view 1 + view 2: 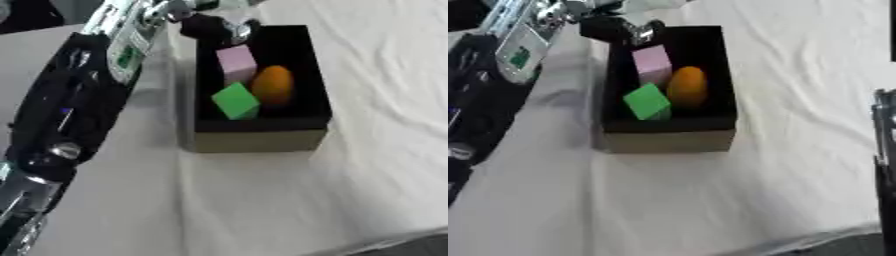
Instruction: Pick up objects on the table and place them in the box.
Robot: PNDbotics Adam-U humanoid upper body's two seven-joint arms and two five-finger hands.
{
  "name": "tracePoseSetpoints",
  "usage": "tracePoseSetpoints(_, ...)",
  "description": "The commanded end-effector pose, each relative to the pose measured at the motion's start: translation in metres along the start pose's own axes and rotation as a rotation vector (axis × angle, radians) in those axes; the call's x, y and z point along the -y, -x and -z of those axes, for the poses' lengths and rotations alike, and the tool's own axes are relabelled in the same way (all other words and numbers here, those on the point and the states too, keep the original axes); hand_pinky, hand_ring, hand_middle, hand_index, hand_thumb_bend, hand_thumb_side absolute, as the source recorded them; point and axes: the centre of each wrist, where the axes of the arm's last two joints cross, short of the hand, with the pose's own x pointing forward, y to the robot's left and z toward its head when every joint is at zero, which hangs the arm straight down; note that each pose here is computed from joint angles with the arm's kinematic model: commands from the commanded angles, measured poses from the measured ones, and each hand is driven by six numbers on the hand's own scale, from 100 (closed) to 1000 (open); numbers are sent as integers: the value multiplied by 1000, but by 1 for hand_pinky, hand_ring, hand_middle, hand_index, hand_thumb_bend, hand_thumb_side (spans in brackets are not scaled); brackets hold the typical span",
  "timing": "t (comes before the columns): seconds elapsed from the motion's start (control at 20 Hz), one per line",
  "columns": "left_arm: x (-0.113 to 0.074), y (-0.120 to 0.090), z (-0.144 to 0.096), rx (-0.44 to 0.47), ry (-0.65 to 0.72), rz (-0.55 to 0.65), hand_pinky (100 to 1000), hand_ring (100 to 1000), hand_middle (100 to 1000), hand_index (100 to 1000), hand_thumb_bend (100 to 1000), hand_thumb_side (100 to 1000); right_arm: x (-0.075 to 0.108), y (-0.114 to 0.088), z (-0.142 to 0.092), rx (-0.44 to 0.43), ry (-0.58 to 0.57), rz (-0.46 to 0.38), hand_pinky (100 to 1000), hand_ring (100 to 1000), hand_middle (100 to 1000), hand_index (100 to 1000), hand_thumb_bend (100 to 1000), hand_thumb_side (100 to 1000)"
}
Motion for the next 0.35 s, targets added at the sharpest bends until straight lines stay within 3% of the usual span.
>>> tracePoseSetpoints(0.05,-36,0,-29,29,-137,-21,835,917,922,968,100,886,9,-5,6,36,21,-32,833,574,538,755,100,1000)
tracePoseSetpoints(0.35,-58,-4,-95,6,-377,-80,825,912,917,957,100,871,11,-5,7,47,26,-65,832,584,548,761,100,1000)
